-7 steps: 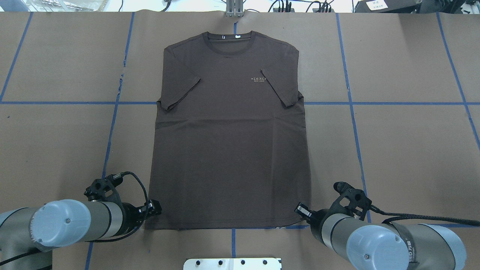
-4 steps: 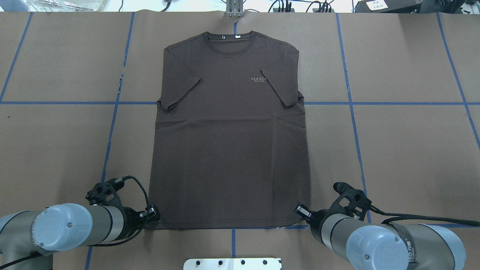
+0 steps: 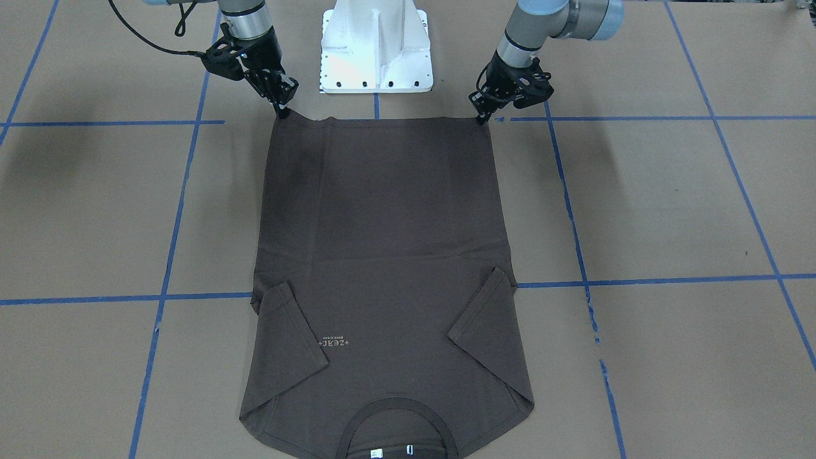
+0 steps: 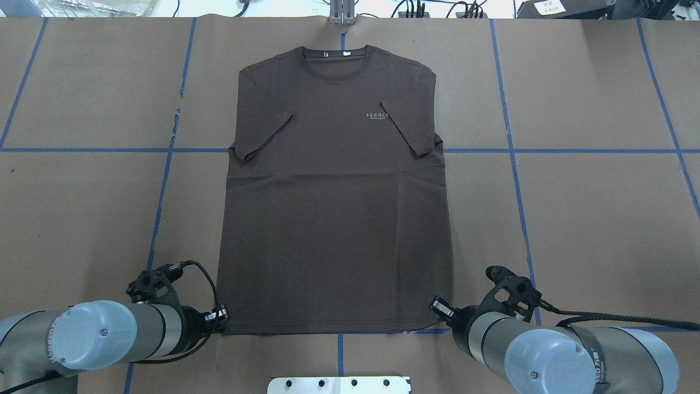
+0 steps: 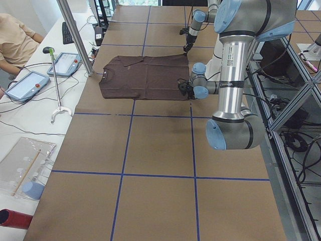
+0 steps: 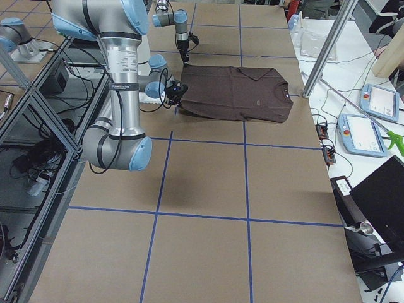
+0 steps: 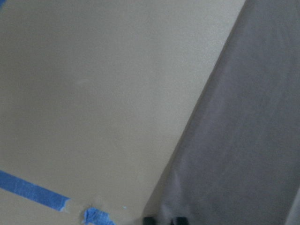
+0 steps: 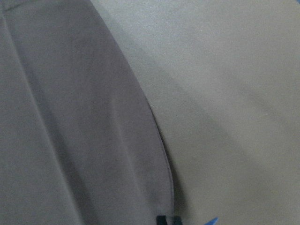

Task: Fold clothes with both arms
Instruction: 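Lower both grippers and grasp the two hem corners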

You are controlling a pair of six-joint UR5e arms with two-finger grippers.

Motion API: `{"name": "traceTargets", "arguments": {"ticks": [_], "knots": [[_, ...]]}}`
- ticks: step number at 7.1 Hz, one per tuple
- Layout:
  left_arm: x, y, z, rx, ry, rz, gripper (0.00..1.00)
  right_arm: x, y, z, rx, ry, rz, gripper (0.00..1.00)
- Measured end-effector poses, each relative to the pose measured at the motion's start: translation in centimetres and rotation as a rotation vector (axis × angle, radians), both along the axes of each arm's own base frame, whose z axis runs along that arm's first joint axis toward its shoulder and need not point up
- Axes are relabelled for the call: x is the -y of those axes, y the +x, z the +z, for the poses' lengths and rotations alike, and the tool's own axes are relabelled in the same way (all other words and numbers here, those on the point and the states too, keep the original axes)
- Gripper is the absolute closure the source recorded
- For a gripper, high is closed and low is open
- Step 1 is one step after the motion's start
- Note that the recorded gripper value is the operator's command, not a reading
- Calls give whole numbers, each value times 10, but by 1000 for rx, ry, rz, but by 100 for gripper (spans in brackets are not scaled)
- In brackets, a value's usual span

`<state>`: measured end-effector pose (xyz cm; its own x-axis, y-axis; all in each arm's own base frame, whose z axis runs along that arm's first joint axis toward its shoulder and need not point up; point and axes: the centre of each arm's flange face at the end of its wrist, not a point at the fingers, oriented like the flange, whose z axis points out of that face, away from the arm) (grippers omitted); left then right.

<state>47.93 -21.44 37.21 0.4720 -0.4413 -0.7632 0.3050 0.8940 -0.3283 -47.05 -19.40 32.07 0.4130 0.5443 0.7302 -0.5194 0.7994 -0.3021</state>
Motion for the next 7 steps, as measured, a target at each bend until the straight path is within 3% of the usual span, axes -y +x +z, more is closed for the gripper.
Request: {"name": "traceTargets", "arguments": {"ticks": [2,5,7], "knots": [[-2,-6,-9,-17,2,6,100,-1,2,-3,8,-2,-3,100],[-42,-30,-48,-87,11,77,100,-33,28,-17,46,-31,-111,100],[-46,-46,-76,-147,23,85,100,-32,50,-39,97,-23,-122,100]]}}
